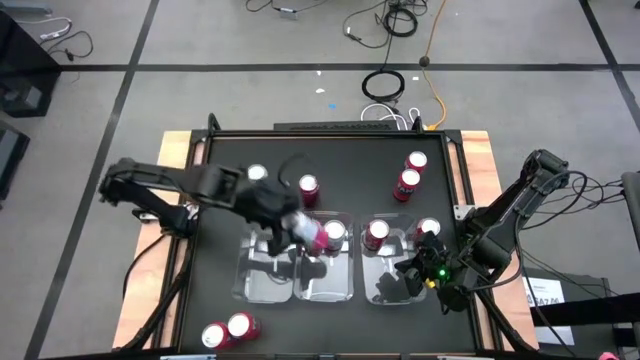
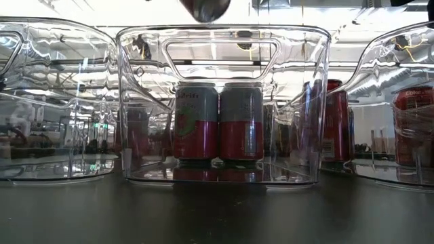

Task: Sort soda cans
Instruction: Put the pink-white soda can into the center transparent bin

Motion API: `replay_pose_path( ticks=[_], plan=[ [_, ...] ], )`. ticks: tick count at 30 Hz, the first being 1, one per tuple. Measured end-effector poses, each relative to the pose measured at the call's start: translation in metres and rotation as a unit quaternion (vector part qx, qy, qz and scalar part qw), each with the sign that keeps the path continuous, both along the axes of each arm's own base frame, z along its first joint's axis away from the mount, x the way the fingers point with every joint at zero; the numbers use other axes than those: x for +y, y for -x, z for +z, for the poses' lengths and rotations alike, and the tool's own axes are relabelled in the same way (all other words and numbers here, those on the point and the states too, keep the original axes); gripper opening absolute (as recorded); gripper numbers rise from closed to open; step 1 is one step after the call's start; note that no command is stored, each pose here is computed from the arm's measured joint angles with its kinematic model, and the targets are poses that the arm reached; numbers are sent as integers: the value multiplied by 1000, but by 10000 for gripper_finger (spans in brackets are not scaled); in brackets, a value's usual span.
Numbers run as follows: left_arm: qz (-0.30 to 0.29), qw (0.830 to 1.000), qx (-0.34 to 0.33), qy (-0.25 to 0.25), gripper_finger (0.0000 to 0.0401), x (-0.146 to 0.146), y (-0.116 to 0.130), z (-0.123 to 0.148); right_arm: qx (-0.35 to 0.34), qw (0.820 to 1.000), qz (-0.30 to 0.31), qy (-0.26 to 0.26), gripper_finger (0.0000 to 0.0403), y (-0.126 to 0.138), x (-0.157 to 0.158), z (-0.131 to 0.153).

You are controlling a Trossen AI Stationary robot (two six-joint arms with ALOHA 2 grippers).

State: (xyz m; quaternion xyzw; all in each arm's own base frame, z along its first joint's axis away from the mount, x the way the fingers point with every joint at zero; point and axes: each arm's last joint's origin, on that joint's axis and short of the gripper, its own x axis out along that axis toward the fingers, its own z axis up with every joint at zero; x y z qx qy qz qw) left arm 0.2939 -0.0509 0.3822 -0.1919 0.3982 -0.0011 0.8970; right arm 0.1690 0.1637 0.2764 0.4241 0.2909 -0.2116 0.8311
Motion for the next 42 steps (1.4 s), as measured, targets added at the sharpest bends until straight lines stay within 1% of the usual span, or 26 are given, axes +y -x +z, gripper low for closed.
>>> replay_pose_path(
  ticks=[6,9,13,17,22,27,37,42],
  plan=[
    [-13,998,56,11,327,-31,-21,-30,0,1000,4,4,0,0,0,0],
    [3,997,80,15,327,-42,-29,-43,-3,1000,10,6,0,-1,1,1],
    [22,994,111,12,327,-48,-40,-62,-5,1000,13,7,0,-1,1,1],
    [34,990,137,10,327,-51,-50,-79,-7,1000,13,5,0,-1,2,1],
    [43,982,182,-13,327,-51,-53,-97,-11,1000,14,1,0,-2,2,2],
    [47,977,204,-26,327,-52,-59,-111,-14,1000,14,-2,0,-3,3,2],
    [58,970,234,-41,327,-50,-72,-136,-18,1000,14,-6,0,-3,3,3],
    [60,970,231,-39,327,-48,-74,-137,-19,1000,14,-7,0,-3,4,3]
  ],
)
